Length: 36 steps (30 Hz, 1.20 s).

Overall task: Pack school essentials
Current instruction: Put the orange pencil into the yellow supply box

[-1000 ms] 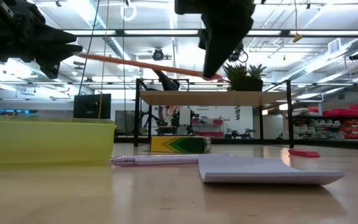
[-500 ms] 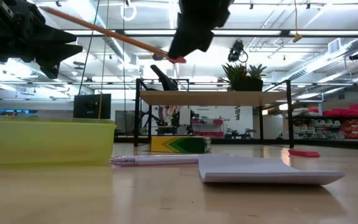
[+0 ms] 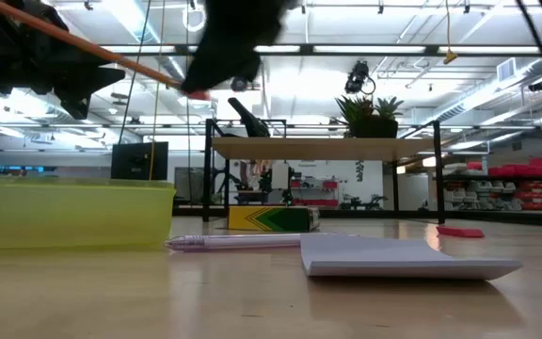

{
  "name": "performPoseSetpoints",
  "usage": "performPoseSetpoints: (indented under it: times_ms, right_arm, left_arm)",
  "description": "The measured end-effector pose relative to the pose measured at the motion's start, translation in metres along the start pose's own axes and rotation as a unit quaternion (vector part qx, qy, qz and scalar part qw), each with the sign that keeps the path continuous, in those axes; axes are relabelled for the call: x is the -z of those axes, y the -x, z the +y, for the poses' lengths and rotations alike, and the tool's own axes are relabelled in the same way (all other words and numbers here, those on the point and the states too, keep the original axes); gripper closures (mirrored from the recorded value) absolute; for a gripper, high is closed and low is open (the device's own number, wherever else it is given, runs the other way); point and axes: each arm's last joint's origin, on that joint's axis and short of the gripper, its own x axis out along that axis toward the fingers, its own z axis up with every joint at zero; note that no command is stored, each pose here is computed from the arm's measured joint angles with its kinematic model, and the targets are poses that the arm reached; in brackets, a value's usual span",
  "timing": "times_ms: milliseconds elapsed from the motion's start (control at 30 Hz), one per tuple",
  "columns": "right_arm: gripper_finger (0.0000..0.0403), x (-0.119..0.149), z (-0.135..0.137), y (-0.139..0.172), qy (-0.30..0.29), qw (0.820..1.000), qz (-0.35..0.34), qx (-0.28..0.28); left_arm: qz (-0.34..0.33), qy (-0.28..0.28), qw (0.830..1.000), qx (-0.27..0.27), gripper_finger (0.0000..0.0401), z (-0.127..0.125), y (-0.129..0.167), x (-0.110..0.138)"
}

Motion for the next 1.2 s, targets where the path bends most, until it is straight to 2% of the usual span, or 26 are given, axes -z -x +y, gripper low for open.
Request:
performPoseSetpoints:
  times_ms: [167,333,600,767,900,1200]
  right_arm:
    - [0.0361,-0.023,0.001,-0.018,0.035,0.999,0.015,-0.011]
    - [0.0361,-0.031,-0.006,-0.033,0.029,0.999,0.017,-0.017]
    - [0.0361,-0.022,-0.018,-0.065,0.002,0.999,0.038,-0.019]
    - [0.0361,-0.014,-0.016,-0.086,0.026,0.998,0.055,-0.034]
    - [0.0361,-0.01,-0.012,-0.092,0.063,0.996,0.057,-0.04]
    - [0.036,-0.007,-0.013,-0.092,0.087,0.993,0.073,-0.039]
  left_arm:
    - [0.005,-0.002,1.0,-0.001,0.0255,0.0,0.0,0.001]
    - [0.007,-0.003,1.0,-0.001,0.0248,0.0,0.0,0.001]
    - [0.006,-0.003,1.0,-0.002,0.0254,0.0,0.0,0.001]
    - [0.006,-0.002,1.0,-0.002,0.0255,0.0,0.0,0.001]
    - [0.006,-0.002,1.0,-0.002,0.0249,0.0,0.0,0.001]
    - [0.006,-0.002,1.0,-0.002,0.0256,0.0,0.0,0.001]
